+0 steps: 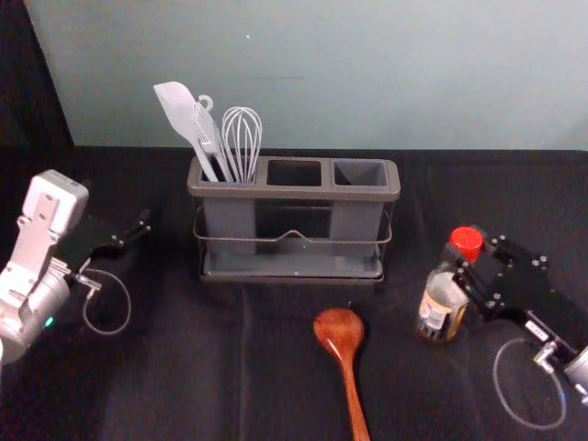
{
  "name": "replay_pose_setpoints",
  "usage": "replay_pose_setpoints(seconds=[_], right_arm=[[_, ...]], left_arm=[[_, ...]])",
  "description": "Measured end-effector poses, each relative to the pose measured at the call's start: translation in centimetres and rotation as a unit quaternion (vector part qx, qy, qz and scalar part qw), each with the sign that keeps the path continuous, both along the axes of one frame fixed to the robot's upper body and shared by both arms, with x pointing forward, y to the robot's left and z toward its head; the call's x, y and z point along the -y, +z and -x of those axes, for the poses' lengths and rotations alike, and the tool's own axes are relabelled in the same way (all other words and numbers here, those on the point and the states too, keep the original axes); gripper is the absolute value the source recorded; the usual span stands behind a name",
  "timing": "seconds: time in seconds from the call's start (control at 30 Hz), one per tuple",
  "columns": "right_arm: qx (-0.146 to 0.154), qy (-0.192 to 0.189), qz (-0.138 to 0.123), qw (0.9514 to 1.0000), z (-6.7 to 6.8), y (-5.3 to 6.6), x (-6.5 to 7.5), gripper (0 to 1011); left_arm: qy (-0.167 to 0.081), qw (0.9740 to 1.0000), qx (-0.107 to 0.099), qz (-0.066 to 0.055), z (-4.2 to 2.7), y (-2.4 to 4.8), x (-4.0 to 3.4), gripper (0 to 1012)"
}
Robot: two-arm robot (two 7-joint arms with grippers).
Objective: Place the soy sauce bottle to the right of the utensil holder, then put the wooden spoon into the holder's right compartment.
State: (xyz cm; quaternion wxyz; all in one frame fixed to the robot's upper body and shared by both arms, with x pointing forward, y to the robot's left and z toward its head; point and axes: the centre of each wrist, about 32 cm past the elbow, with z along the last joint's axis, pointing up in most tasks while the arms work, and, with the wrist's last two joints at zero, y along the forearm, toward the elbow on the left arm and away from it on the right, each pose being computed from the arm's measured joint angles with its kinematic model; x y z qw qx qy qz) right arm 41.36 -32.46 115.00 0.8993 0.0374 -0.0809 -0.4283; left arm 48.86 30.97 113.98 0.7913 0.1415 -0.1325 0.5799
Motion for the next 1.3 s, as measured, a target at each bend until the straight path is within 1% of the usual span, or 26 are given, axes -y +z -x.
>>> replay_pose_setpoints(seconds=[0.13,0.23,0.4,0.6,0.67,0.83,1.0,1.17,1.2,1.3], right_arm=[[0.025,-0.015,0.001,0.9996,-0.5,-0.2,0.4,390],[0.036,-0.02,-0.002,0.9992,-0.9,-0.4,0.4,390],[0.05,-0.025,-0.008,0.9984,-1.8,-0.7,0.1,390],[0.064,-0.027,-0.02,0.9974,-2.6,-1.5,-0.4,390],[0.066,-0.03,-0.024,0.9971,-2.8,-1.9,-0.4,390],[0.067,-0.034,-0.032,0.9967,-3.4,-2.2,-0.5,390],[0.067,-0.034,-0.042,0.9963,-4.8,-2.6,-0.6,390],[0.062,-0.03,-0.043,0.9967,-6.0,-2.7,-0.9,390],[0.058,-0.029,-0.04,0.9971,-6.5,-2.7,-1.0,390],[0.054,-0.025,-0.035,0.9976,-7.1,-2.6,-1.2,390]], left_arm=[[0.0,1.0,0.0,0.0,0.0,0.0,0.0,1000],[0.0,1.0,0.0,0.0,0.0,0.0,0.0,1000],[0.0,1.0,0.0,0.0,0.0,0.0,0.0,1000],[0.0,1.0,0.0,0.0,0.0,0.0,0.0,1000],[0.0,1.0,0.0,0.0,0.0,0.0,0.0,1000],[0.0,1.0,0.0,0.0,0.0,0.0,0.0,1000],[0.0,1.0,0.0,0.0,0.0,0.0,0.0,1000],[0.0,1.0,0.0,0.0,0.0,0.0,0.0,1000],[0.0,1.0,0.0,0.0,0.0,0.0,0.0,1000],[0.0,1.0,0.0,0.0,0.0,0.0,0.0,1000]])
